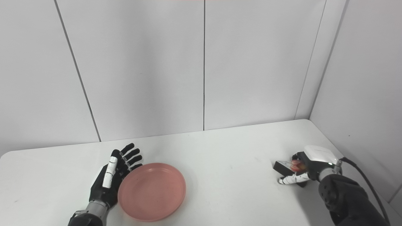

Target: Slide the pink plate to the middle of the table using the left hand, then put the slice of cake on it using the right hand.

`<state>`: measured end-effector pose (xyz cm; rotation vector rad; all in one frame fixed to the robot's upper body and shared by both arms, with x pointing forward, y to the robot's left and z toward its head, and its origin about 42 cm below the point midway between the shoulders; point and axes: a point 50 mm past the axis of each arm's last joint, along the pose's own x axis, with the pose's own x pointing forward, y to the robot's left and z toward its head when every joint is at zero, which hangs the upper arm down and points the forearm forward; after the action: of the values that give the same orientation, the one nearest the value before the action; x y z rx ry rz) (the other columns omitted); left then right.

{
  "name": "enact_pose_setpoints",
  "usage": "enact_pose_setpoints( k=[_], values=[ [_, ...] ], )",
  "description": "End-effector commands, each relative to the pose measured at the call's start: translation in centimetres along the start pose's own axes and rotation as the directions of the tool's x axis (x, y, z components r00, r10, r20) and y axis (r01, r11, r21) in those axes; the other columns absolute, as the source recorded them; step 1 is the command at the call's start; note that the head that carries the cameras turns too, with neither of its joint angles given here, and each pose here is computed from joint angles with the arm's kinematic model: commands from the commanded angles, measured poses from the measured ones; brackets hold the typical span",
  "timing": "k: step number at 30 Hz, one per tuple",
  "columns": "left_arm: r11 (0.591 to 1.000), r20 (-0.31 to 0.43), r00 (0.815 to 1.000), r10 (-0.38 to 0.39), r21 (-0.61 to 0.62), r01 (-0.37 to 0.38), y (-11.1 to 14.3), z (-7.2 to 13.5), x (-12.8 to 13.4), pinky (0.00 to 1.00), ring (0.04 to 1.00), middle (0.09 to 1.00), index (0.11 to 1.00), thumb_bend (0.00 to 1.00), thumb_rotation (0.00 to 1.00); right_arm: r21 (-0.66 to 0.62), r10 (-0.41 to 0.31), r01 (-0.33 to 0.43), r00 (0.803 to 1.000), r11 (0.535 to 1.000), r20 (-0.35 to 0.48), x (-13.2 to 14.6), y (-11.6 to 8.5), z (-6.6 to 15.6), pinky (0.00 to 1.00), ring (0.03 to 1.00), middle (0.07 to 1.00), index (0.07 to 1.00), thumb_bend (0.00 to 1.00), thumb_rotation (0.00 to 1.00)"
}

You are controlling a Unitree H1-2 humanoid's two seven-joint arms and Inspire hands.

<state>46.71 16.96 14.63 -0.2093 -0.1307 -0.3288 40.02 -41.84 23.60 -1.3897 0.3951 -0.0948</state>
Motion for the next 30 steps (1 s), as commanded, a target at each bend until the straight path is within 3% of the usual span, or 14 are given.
enact_pose_setpoints(
  k=[1,5,7,10,12,14,16,17,19,20,26,30],
  values=[
    [0.999,-0.072,0.997,0.015,-0.032,-0.017,0.1,-2.7,-2.0,0.75,0.82,0.833,0.831,0.76,0.84,-0.029,-0.059,0.059,0.998,0.998,-0.024,0.4,-2.2,-1.3,0.64,0.791,0.856,0.782,0.94,0.57],
    [0.999,-0.073,0.997,0.012,-0.032,-0.015,0.1,-2.7,-2.0,0.75,0.819,0.829,0.827,0.77,0.84,-0.01,-0.055,0.054,0.998,0.998,-0.031,1.0,-1.6,-2.4,0.7,0.824,0.842,0.782,0.91,0.54],
    [0.999,-0.074,0.997,0.011,-0.03,-0.013,0.1,-2.7,-2.0,0.76,0.819,0.829,0.825,0.77,0.84,0.003,-0.068,0.068,0.997,0.998,-0.021,1.3,-1.3,-3.0,0.71,0.791,0.798,0.768,0.89,0.51],
    [1.0,-0.074,0.997,0.008,-0.025,-0.01,0.1,-2.7,-2.0,0.76,0.821,0.83,0.827,0.77,0.84,0.031,-0.118,0.118,0.993,0.993,0.012,1.7,-0.6,-3.8,0.62,0.7,0.731,0.74,0.86,0.5],
    [1.0,-0.073,0.997,0.007,-0.021,-0.009,0.1,-2.6,-2.0,0.76,0.823,0.828,0.825,0.77,0.85,0.058,-0.157,0.155,0.987,0.986,0.025,1.8,-0.1,-4.2,0.43,0.499,0.567,0.651,0.79,0.41],
    [1.0,-0.072,0.997,0.006,-0.021,-0.007,0.1,-2.5,-2.0,0.77,0.825,0.83,0.826,0.76,0.85,0.094,-0.177,0.174,0.984,0.98,0.03,1.9,0.5,-4.5,0.38,0.448,0.52,0.608,0.75,0.36],
    [1.0,-0.073,0.997,0.004,-0.022,-0.005,0.1,-2.5,-2.1,0.77,0.828,0.832,0.831,0.76,0.85,0.105,-0.184,0.179,0.982,0.978,0.034,1.9,0.8,-4.5,0.32,0.397,0.47,0.513,0.57,0.2],
    [1.0,-0.074,0.997,0.004,-0.02,-0.006,0.2,-2.5,-2.0,0.77,0.829,0.833,0.832,0.75,0.85,0.098,-0.184,0.18,0.982,0.979,0.039,1.9,0.9,-4.4,0.31,0.384,0.459,0.5,0.54,0.18],
    [1.0,-0.074,0.997,0.004,-0.018,-0.005,0.2,-2.4,-2.0,0.78,0.827,0.834,0.833,0.76,0.85,0.087,-0.178,0.174,0.983,0.981,0.044,1.9,1.1,-4.3,0.32,0.402,0.467,0.494,0.53,0.04],
    [1.0,-0.074,0.997,0.003,-0.016,-0.005,0.2,-2.5,-2.0,0.78,0.825,0.832,0.831,0.77,0.84,0.082,-0.174,0.17,0.984,0.982,0.045,1.9,1.2,-4.2,0.37,0.457,0.504,0.468,0.52,0.02],
    [1.0,-0.077,0.997,0.0,-0.007,-0.001,0.2,-2.4,-2.0,0.78,0.829,0.833,0.834,0.77,0.85,0.088,-0.116,0.111,0.992,0.99,0.049,1.8,1.0,-4.0,0.49,0.579,0.495,0.475,0.53,0.0],
    [1.0,-0.079,0.997,-0.003,-0.007,0.002,0.2,-2.4,-1.9,0.78,0.827,0.834,0.832,0.78,0.85,0.079,-0.104,0.099,0.993,0.992,0.063,1.5,0.6,-3.7,0.46,0.542,0.493,0.479,0.53,0.0]
  ],
)
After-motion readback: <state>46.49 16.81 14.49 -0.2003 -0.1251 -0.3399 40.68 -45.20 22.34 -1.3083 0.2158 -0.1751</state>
